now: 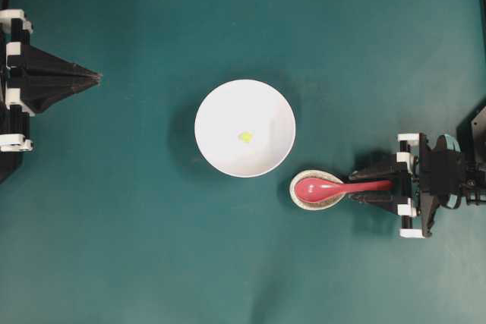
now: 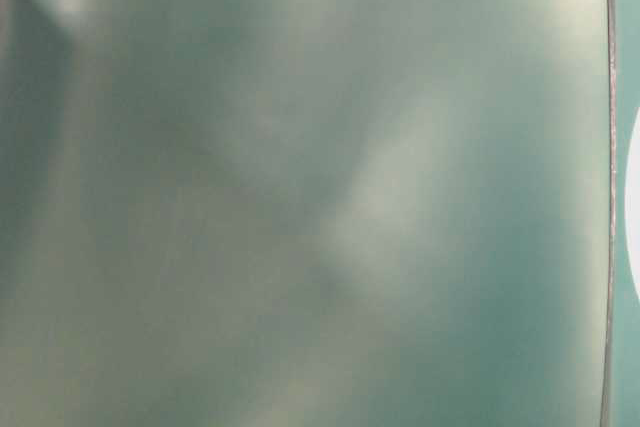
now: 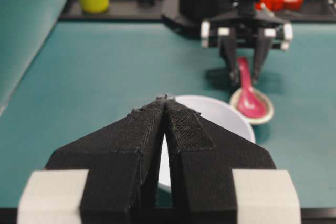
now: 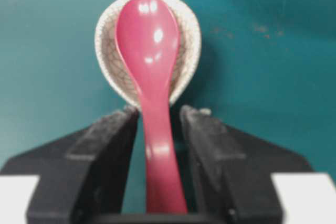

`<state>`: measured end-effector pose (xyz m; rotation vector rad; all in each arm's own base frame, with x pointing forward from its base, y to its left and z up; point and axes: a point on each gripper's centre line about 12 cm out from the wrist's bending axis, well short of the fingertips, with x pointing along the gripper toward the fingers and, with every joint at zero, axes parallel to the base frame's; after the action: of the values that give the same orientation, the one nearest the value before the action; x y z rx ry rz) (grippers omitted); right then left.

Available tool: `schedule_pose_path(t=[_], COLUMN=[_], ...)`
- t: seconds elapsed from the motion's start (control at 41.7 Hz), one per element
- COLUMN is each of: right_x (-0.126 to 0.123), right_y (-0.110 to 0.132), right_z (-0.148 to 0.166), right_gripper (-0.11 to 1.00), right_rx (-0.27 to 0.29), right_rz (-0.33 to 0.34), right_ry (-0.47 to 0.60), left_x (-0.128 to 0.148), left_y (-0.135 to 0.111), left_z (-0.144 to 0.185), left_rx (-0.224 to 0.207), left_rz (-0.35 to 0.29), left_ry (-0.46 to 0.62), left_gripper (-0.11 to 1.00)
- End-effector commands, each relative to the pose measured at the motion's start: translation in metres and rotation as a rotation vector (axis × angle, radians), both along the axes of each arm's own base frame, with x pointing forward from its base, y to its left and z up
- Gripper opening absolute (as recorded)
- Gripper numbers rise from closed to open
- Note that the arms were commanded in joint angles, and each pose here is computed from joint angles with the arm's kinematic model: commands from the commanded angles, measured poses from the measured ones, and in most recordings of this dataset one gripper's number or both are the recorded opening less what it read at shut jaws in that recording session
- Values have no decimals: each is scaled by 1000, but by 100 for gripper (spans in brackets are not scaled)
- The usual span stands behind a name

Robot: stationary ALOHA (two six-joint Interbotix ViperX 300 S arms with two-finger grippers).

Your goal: Scoop the yellow hexagonal prism block from the bowl with a spoon using the right arm.

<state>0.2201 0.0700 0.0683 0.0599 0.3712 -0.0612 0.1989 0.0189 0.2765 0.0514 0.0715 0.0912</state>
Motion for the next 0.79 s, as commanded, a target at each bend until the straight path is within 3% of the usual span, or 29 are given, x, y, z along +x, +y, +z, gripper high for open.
schedule_pose_path(t=[0.0, 0.24, 0.552, 0.768], right_x=[3, 4, 6, 13], right_y=[1, 2, 3, -4], right_z=[6, 9, 42, 68], right_gripper=[44, 23, 23, 23], right_rx=[13, 22, 116, 184], right_rz=[-1, 0, -1, -20], right_ry=[-31, -41, -119, -93], left_x=[3, 3, 3, 3], left_y=[1, 1, 1, 1], left_z=[8, 8, 8, 8], left_rx=[4, 4, 4, 9], left_rz=[3, 3, 3, 2], left_ry=[-23, -21, -23, -25], left_gripper=[0, 0, 0, 0])
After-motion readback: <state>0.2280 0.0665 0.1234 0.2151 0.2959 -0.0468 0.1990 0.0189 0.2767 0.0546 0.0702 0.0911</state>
